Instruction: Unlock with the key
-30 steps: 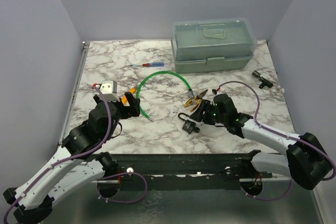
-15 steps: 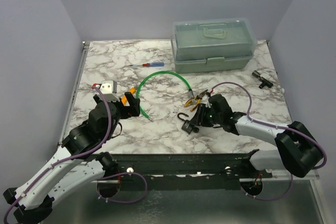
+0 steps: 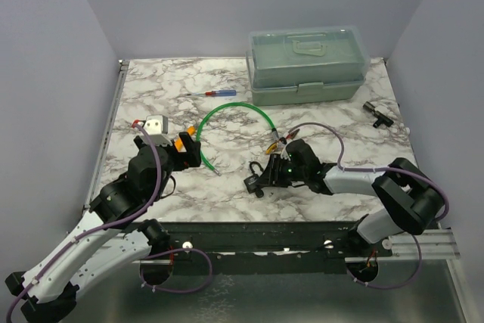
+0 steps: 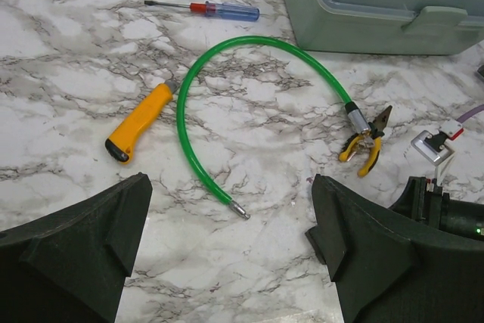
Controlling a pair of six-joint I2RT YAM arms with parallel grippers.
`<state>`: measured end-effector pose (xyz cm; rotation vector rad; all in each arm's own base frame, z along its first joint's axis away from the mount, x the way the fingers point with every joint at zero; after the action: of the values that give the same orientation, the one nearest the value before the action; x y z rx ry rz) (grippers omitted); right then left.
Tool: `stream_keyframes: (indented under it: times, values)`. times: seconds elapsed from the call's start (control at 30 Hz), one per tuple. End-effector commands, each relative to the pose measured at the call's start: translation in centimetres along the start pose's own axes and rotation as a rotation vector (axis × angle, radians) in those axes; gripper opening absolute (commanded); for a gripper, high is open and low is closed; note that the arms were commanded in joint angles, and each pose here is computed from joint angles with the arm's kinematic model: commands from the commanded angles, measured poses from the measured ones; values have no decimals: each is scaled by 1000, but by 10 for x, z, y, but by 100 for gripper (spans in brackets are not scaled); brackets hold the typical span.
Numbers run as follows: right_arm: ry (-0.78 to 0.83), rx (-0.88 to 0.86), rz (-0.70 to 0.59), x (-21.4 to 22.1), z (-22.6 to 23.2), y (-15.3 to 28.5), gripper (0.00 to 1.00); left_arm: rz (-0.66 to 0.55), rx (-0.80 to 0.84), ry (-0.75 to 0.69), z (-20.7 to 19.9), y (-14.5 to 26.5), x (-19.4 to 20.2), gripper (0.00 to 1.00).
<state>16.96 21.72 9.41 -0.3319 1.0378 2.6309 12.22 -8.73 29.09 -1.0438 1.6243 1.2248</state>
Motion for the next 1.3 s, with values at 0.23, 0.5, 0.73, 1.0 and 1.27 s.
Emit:
stream_keyframes:
  times: [0.23, 0.5, 0.73, 1.0, 1.27]
  values:
    - [206, -57, -201, -34, 46, 39, 69, 14, -18, -47, 2, -4, 4, 95]
    - [325, -62, -456, -50, 71, 104, 92, 16, -3, -44, 1, -5, 4, 95]
    - [297, 84, -771, -59, 69, 168, 95, 15, 0, -37, 1, -6, 5, 97]
    - [199, 118, -980, -47, 54, 220, 95, 12, -8, -41, 2, -8, 6, 99]
    - [146, 50, -1011, -40, 52, 228, 95, 12, -14, -50, 2, -11, 7, 99]
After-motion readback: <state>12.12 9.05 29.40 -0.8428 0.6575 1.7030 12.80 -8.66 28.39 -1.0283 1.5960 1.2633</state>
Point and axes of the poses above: each gripper's point midway between its finger pads, its own y axis back along the fingers, its own z axis along the line the jaws close on, x = y × z, the point moved 10 cm from there along y, back along the fingers, and after that the axes turned 5 degrees about -y, right-handed, at the moved point
